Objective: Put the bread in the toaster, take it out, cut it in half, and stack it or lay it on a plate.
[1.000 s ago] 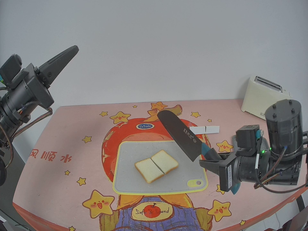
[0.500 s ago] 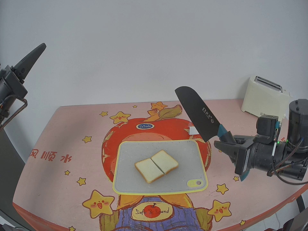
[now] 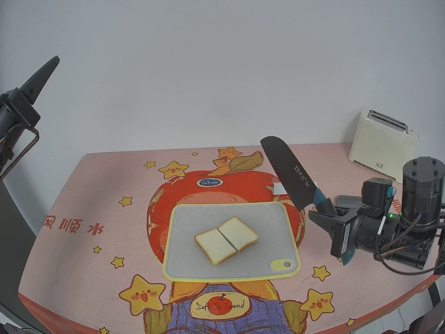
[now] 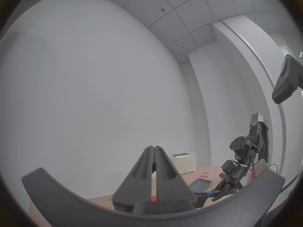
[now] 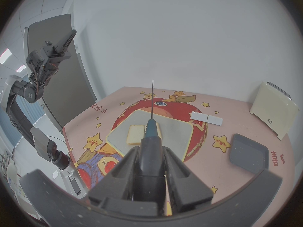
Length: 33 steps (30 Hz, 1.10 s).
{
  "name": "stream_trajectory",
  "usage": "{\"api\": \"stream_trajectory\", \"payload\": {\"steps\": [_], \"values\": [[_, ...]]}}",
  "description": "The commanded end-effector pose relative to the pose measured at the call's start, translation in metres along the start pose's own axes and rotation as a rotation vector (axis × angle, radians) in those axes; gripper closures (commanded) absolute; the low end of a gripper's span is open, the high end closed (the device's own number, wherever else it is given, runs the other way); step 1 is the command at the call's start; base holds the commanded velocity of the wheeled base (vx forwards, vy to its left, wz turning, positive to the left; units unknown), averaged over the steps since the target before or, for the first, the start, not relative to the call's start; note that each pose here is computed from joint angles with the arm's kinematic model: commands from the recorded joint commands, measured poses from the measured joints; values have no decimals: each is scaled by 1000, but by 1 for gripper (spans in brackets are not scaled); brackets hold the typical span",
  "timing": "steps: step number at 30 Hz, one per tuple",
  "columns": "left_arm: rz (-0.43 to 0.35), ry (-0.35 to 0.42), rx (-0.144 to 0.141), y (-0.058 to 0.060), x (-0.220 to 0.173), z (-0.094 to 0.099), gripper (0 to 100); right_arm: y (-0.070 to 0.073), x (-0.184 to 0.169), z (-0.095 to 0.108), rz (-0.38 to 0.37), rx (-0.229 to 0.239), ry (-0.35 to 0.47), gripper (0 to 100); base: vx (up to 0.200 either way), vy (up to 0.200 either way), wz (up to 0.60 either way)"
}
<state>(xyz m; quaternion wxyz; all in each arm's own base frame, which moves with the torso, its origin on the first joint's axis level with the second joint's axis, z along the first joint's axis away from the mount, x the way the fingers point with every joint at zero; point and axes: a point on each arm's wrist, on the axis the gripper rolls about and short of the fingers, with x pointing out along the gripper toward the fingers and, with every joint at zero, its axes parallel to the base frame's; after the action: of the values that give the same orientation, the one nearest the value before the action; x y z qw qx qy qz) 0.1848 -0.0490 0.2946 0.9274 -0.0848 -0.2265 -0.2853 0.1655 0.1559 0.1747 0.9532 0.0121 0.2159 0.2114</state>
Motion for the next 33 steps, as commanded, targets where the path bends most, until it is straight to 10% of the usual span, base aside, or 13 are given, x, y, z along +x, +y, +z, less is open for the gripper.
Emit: {"api": "stream_trajectory", "payload": {"steps": [1,10,33], "values": [[20,7,-3,2,3,-4,100,2,9,-3,-57,-10,12,100,0,0,0],[105,-22,9,5,8,-2,100,5,34,-8,-224,-14,-23,100,0,0,0],[102,-29,17,6,10,-1,100,-16,65,-10,-315,81,-2,100,0,0,0]]}}
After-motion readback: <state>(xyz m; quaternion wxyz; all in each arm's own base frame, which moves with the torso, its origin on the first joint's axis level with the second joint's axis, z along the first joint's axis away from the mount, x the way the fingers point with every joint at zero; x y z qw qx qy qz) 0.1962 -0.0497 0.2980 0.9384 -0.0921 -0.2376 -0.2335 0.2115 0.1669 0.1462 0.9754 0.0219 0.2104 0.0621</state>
